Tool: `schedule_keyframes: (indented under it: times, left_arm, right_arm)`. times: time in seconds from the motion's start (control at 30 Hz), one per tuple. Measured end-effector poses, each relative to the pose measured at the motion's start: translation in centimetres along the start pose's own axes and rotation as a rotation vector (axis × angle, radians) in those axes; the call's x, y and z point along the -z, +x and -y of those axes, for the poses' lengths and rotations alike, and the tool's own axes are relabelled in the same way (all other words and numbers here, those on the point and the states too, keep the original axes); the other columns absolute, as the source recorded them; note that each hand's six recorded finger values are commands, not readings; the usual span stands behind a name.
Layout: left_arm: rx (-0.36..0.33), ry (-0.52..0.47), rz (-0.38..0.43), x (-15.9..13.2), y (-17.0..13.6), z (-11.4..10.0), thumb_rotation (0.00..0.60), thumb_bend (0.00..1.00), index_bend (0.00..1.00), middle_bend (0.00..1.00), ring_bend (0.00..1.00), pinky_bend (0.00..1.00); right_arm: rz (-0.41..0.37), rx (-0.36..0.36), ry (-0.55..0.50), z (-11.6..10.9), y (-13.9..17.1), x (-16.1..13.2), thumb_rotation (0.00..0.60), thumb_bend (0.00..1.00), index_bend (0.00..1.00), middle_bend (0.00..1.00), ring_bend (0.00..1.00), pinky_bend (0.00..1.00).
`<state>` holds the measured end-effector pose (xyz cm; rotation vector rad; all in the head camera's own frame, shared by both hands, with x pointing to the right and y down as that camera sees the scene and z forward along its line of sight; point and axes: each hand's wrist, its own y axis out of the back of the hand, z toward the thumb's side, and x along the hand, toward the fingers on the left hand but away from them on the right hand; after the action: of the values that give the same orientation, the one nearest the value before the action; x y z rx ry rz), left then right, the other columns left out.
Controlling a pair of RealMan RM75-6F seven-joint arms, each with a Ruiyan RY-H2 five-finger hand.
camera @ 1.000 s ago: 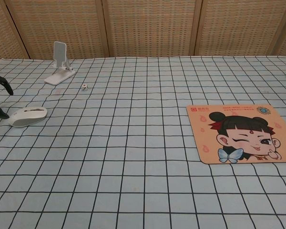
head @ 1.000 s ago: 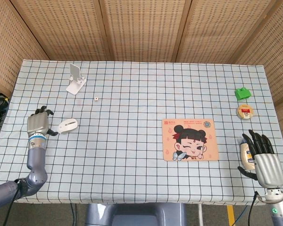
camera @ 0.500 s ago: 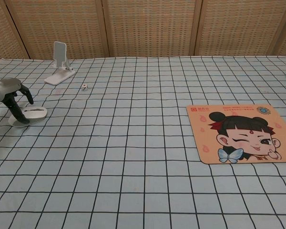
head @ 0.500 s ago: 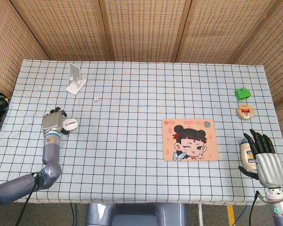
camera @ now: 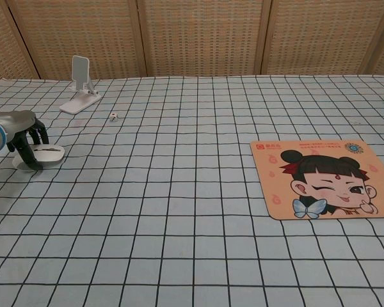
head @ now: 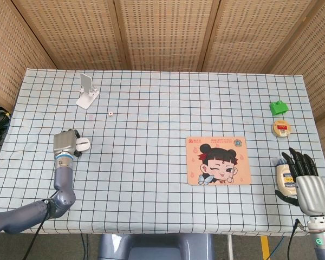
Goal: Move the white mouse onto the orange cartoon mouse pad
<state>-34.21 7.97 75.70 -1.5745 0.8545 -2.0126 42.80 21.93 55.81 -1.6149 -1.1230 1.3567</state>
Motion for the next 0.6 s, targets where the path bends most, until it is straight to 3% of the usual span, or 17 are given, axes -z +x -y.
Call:
schedule_keyframes:
  times: [0.33, 0.6]
  left_arm:
    - [-0.056, -0.034, 0.105, -3.7, -1.4, -2.0, 0.6, 0.44, 0.64, 0.38, 0.37, 0.41]
    - [-0.115, -0.033, 0.252, -10.3, -3.0, -4.7, 0.6, 0.44, 0.63, 0.38, 0.37, 0.41]
  right_arm:
    - [0.017, 0.0, 0.003, -0.1, -0.2, 0.5, 0.6, 0.08, 0.0, 0.0, 0.0, 0.0]
    - [0.028, -0.001, -0.006, -0.3, -0.4, 0.9, 0.6, 0.08, 0.0, 0.0, 0.0, 0.0]
